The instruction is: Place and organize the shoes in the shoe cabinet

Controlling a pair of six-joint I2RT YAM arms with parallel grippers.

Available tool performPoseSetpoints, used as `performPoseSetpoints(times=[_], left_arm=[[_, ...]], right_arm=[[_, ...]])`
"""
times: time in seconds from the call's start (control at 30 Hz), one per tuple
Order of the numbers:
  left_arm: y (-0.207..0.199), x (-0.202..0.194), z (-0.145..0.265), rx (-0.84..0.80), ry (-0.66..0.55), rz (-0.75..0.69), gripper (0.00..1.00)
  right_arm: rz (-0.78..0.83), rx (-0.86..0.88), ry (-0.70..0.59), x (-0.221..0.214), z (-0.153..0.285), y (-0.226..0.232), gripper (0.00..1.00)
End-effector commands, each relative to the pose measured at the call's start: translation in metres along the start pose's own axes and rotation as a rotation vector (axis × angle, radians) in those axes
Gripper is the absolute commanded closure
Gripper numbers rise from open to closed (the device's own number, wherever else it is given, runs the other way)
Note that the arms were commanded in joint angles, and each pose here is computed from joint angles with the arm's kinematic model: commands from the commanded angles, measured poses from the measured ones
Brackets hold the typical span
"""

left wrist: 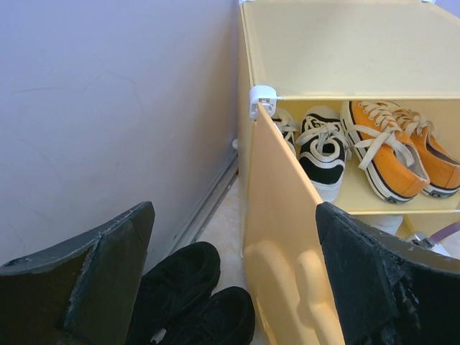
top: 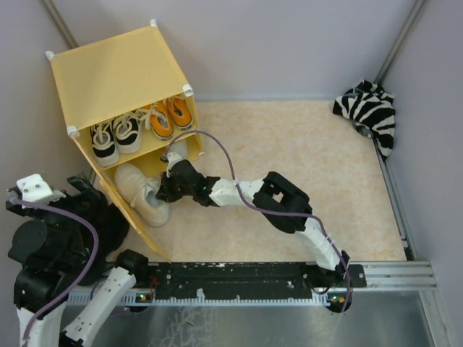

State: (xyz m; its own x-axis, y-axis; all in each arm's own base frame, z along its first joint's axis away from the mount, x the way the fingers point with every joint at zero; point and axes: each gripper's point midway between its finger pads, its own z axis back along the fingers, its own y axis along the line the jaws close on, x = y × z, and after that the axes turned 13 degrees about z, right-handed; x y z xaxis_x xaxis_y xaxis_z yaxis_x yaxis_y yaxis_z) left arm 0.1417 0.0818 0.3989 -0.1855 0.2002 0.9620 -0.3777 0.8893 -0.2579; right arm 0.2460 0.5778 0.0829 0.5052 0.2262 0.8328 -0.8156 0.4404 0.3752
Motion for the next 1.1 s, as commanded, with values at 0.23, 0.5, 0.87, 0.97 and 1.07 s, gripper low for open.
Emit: performPoseSetpoints(times=[0.23, 0.5, 0.87, 0.97, 1.07], left_arm=[[-0.001, 0.01, 0.0, -0.009, -0.025, -0.013, 0.01], [-0.001, 0.012, -0.001, -0.01, -0.032, -0.043, 0.01], [-0.003, 0.011, -0.003, -0.014, -0.028, -0.035, 0.01], [-0.003, 0.012, -0.002, -0.014, -0.025, -0.035, 0.01], [-0.003, 0.011, -0.002, -0.012, -0.023, -0.035, 0.01]], right_arm=[[0.094, -0.229, -0.316, 0.111, 0.023, -0.008, 1.0], [0.104, -0.289, -0.411, 0.155, 0.028, -0.01, 1.0], [0.066, -0.307, -0.483, 0.185, -0.007, -0.041, 1.0], [0.037, -0.331, -0.481, 0.19, -0.019, -0.063, 1.0], [0.013, -0.344, -0.458, 0.187, -0.022, -0.077, 0.9]])
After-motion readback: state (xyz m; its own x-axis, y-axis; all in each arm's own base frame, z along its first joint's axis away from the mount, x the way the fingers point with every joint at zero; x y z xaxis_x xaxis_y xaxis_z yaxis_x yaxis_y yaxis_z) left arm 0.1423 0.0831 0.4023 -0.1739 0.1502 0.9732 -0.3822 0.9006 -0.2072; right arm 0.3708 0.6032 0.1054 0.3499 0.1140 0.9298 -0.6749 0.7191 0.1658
